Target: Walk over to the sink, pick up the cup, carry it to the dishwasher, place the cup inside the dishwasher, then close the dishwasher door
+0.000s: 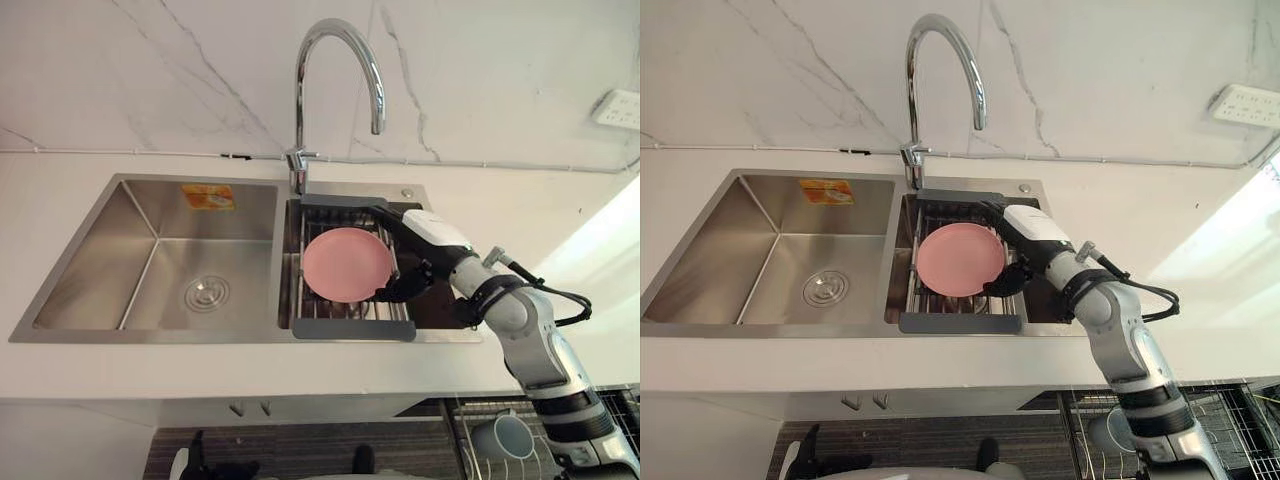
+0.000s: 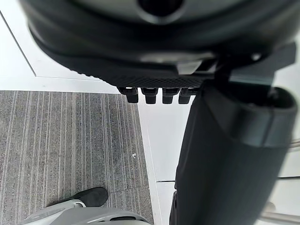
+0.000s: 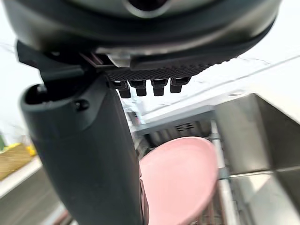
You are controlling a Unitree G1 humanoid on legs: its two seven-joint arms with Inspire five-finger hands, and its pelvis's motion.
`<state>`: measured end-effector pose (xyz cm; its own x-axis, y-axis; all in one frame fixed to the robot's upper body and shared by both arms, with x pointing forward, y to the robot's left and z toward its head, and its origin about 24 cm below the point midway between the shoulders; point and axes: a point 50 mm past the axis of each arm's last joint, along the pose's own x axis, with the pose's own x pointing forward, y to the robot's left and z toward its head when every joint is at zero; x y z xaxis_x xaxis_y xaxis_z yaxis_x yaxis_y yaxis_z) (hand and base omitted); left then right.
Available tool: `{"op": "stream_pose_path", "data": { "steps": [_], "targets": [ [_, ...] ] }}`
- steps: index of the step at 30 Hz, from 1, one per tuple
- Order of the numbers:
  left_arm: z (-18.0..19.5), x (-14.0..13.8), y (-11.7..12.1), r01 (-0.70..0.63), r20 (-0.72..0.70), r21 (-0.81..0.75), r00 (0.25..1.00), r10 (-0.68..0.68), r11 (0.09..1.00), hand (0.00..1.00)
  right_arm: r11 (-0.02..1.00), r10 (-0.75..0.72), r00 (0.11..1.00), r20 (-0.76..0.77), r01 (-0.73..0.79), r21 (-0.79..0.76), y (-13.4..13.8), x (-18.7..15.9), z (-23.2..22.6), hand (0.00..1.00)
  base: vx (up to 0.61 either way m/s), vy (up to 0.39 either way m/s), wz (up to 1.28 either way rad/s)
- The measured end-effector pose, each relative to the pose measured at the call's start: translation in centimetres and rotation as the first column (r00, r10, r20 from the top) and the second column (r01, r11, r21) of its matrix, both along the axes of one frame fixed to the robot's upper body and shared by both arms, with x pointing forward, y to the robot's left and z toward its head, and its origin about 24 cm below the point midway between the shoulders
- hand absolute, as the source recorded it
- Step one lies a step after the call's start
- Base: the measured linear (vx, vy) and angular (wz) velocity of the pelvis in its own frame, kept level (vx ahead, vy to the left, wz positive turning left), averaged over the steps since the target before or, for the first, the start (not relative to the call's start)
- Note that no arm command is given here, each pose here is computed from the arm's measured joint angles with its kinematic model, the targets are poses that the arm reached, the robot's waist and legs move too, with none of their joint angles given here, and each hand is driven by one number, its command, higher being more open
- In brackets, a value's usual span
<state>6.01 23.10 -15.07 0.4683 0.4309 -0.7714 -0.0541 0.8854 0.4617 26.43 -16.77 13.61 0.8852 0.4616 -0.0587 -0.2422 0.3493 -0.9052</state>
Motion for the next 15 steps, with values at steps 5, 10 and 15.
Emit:
{"op": "stream_pose_path", "data": {
  "steps": [5,10,15],
  "targets": [
    [0.0,-0.2,0.0,-0.008,-0.008,0.002,1.0,0.008,1.0,1.0,1.0,0.011,1.0,-0.01,-0.011,0.014,0.5,-0.8,-0.4,1.0,0.0,0.0,0.0],
    [0.1,-0.3,0.0,-0.012,-0.008,0.002,1.0,0.012,1.0,1.0,0.998,-0.018,1.0,0.007,0.018,-0.065,0.4,-1.0,-0.8,1.0,0.0,0.0,-0.02],
    [0.1,-0.2,0.0,-0.011,-0.006,0.002,1.0,0.011,1.0,1.0,0.988,-0.03,0.999,0.026,0.034,-0.149,0.6,-1.1,-1.2,1.0,0.0,-0.001,-0.02]
  ]
}}
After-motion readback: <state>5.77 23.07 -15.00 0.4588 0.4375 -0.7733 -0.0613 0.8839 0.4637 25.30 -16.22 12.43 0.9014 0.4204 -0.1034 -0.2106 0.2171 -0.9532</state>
